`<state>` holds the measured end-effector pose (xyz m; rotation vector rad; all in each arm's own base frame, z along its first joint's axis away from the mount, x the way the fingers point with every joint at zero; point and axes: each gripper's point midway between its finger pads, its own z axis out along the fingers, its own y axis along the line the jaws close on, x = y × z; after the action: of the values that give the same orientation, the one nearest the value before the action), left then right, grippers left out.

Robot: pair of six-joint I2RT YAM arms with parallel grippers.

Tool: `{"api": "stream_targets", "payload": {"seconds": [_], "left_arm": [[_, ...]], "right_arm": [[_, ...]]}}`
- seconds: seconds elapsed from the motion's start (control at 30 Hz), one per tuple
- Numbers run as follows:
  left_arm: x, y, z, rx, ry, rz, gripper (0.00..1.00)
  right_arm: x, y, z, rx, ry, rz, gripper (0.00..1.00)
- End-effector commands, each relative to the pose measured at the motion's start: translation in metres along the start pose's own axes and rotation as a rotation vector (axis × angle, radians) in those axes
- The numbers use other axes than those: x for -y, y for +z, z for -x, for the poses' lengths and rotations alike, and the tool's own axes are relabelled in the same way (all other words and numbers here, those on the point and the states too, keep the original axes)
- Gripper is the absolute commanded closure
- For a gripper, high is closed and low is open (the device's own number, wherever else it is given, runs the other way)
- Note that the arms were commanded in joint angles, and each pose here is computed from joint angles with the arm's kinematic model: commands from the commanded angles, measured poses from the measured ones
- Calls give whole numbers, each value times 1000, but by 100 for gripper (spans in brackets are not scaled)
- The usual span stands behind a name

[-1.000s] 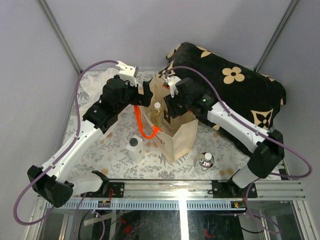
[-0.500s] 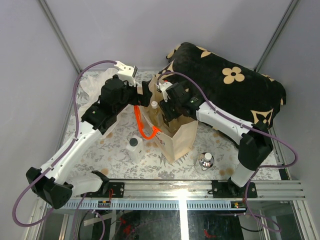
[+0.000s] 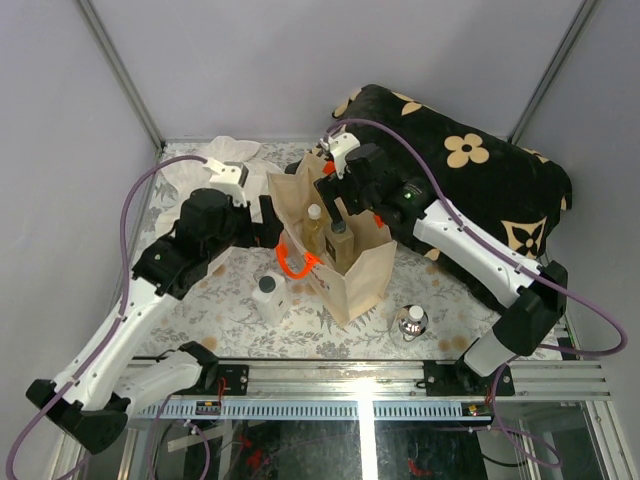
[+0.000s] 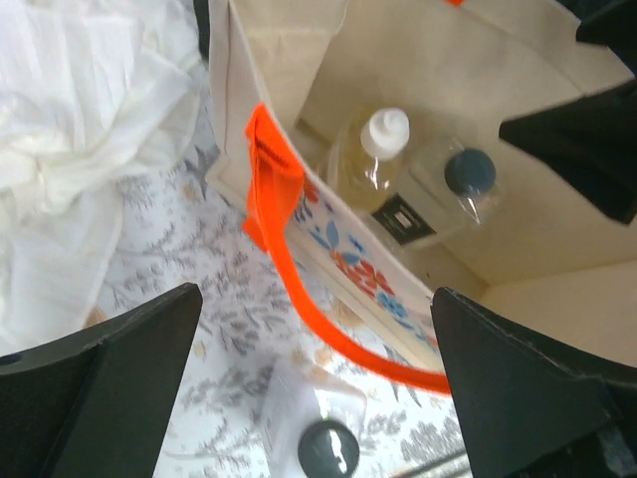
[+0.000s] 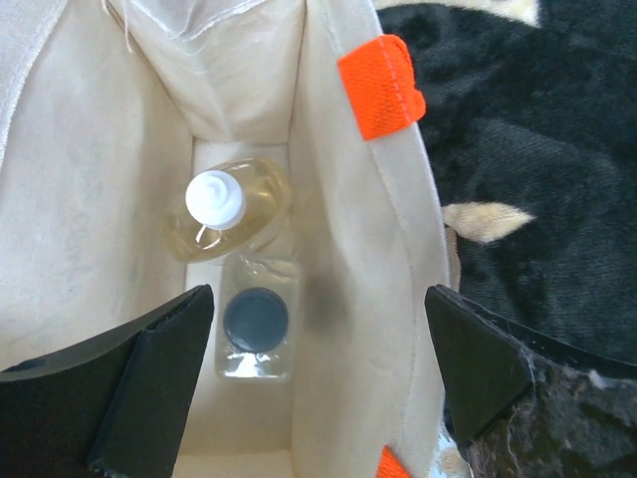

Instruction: Place the personal care products into the canvas bag

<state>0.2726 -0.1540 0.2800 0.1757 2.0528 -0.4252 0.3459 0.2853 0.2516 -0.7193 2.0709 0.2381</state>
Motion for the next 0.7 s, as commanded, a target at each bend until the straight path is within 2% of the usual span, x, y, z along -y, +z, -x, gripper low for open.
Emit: {"api": "stream_targets", "payload": {"seconds": [0.0, 0.07, 0.33, 0.67], "left_arm": [[9, -24, -44, -156, -122, -41, 0], [18, -32, -57, -199, -149, -74, 0], [28, -36, -122, -400, -156, -65, 0], [9, -15, -180, -589, -116, 95, 0]], "right_arm": [[15, -28, 30, 68, -21, -65, 4], [22, -32, 32, 67, -28, -96, 0], [38, -57, 42, 68, -20, -165, 1], [55, -88, 39, 76, -4, -238, 1]]}}
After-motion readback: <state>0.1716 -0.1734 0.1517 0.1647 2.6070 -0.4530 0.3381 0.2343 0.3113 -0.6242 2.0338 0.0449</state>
